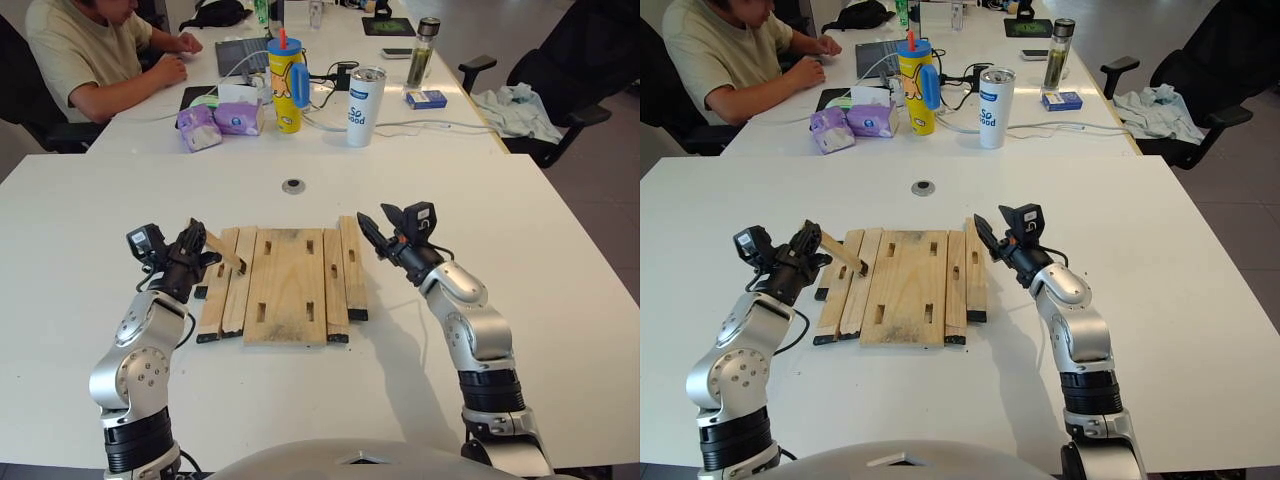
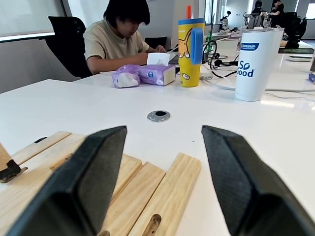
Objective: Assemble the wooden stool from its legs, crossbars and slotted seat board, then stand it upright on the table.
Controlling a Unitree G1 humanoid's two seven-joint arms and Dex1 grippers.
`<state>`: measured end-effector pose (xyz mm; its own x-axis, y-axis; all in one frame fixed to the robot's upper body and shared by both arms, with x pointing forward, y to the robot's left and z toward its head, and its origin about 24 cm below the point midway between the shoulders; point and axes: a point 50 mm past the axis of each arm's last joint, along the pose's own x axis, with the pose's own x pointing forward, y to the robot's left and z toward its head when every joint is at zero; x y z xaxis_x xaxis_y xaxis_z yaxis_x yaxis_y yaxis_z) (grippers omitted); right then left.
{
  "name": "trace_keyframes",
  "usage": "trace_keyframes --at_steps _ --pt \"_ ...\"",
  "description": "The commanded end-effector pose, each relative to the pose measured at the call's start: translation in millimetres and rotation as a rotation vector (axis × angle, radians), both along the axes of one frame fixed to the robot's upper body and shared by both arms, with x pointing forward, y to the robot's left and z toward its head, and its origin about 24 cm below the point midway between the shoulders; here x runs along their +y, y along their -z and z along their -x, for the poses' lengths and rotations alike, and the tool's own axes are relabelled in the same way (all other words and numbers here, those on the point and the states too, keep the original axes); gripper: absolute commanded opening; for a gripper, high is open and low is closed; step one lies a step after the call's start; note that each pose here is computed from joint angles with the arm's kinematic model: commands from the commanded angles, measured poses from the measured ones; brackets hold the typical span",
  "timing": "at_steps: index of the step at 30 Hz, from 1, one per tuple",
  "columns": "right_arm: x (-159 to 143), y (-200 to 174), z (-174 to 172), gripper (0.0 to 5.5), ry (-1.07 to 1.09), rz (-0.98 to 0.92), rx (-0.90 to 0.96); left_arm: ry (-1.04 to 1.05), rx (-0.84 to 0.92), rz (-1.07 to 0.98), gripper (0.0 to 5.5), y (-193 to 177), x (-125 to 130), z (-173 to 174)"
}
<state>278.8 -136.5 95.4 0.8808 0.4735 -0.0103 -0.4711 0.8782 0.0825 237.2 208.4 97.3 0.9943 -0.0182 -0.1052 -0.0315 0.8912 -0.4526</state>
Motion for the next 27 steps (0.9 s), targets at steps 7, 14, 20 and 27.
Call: trace_keyframes --at_steps 7,14,20,27 --pt "4.3 -0.3 2.3 2.83 -0.014 -0.006 0.008 -0.015 0.024 -0.069 0.44 4.7 5.9 -6.2" --pt "6.0 -0.7 3.0 2.83 -0.022 0.0 0.009 0.0 0.047 -0.137 0.44 8.7 1.2 -6.3" --pt "9.4 -0.4 4.5 2.83 -0.04 0.01 0.016 0.076 0.085 -0.273 0.44 19.6 -15.9 -4.6" --pt "10.5 0.1 5.8 2.83 -0.062 0.041 0.023 0.113 0.147 -0.338 0.44 39.9 -23.4 11.7"
